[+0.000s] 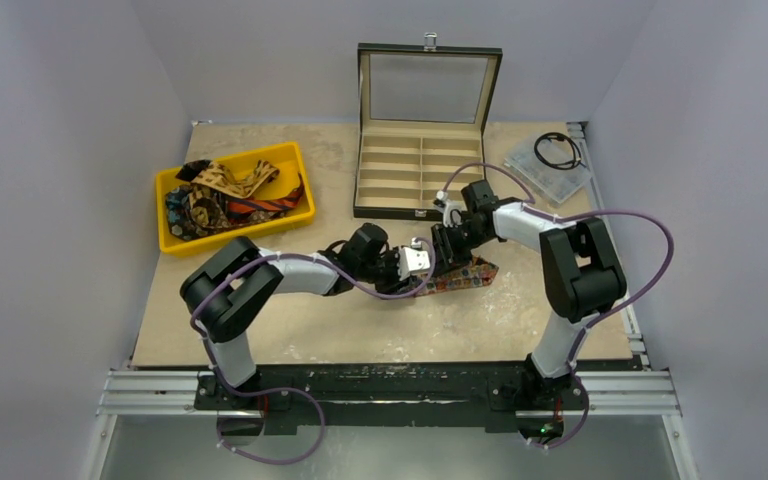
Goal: Roll the ties
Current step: Roll the tie at the center of the board.
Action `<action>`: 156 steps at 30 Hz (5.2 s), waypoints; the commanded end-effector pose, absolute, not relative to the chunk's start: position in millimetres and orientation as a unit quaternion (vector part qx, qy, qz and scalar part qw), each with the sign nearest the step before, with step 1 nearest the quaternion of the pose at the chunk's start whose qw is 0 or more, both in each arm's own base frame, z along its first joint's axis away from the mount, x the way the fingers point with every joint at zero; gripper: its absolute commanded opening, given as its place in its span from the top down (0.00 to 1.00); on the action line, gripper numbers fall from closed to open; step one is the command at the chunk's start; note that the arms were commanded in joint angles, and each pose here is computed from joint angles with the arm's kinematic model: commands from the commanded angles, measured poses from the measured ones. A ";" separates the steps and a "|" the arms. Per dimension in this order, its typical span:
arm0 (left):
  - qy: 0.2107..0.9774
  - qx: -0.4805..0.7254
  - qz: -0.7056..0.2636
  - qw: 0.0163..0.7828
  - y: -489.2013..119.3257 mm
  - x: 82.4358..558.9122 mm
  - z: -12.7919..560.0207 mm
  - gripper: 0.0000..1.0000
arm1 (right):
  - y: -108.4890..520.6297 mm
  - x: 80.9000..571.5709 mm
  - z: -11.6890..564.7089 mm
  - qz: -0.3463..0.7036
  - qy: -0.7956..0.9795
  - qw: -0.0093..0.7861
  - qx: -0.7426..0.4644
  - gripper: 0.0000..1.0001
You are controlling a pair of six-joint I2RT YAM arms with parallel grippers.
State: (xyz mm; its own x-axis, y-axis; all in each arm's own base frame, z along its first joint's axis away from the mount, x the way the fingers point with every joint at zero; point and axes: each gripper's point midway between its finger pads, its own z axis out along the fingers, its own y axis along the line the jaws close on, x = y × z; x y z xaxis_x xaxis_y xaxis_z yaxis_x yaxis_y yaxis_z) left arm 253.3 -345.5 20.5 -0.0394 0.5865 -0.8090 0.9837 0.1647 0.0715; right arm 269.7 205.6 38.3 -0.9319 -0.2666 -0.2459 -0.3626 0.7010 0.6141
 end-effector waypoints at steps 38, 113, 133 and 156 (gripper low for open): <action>0.748 0.560 -0.179 0.306 -301.9 254.4 -10.0 0.69 | 194.9 275.9 1.0 0.338 0.933 0.042 -0.114 0.55; 0.593 0.595 -0.325 0.434 -375.8 252.7 32.1 0.67 | 196.6 258.1 -36.2 0.265 0.948 -0.021 -0.174 1.00; 0.689 0.546 -0.336 0.338 -334.6 228.3 5.8 1.00 | 205.5 266.1 20.3 0.337 0.925 0.055 -0.169 0.80; 0.738 0.564 -0.200 0.310 -304.1 247.2 -7.9 0.98 | 191.6 317.6 -18.8 0.249 0.942 0.085 -0.208 0.81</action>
